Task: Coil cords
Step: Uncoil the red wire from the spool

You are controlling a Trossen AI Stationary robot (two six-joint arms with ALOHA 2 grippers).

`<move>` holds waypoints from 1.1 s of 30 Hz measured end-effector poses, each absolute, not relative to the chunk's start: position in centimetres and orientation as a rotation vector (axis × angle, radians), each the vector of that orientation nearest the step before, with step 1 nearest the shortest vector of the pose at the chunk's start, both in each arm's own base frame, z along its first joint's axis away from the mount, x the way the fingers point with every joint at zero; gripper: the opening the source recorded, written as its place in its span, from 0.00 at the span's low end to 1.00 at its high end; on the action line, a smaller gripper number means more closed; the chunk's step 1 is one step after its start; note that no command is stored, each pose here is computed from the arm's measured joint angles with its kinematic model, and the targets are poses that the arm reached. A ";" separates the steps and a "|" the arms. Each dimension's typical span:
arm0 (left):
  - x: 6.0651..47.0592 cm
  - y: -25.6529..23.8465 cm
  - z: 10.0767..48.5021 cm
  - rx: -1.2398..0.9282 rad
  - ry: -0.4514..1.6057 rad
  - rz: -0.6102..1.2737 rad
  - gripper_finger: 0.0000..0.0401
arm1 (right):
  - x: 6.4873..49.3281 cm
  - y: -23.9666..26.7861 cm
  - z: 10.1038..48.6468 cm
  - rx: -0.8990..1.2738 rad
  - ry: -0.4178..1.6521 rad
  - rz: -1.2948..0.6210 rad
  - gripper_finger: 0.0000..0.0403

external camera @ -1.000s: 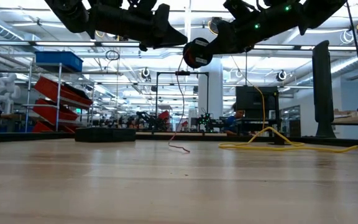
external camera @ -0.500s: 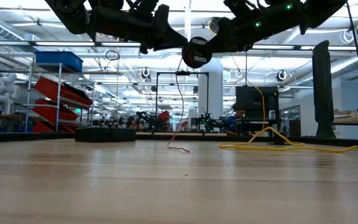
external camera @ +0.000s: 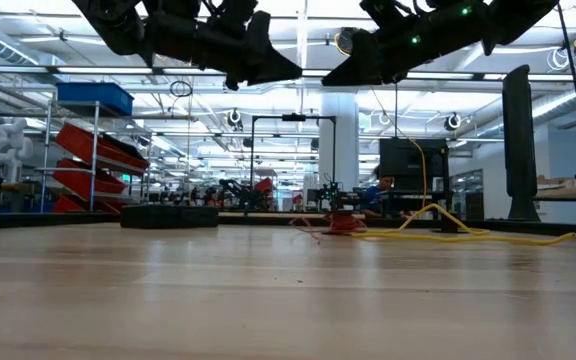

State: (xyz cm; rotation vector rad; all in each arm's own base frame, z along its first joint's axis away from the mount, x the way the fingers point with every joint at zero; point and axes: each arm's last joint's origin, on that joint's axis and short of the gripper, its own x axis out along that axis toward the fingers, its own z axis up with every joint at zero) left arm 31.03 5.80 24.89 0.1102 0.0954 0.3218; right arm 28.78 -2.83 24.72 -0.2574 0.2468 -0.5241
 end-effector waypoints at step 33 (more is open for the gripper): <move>34.1 6.0 13.3 0.082 0.489 0.192 0.14 | 30.6 -2.7 12.8 -0.524 0.810 -0.298 0.22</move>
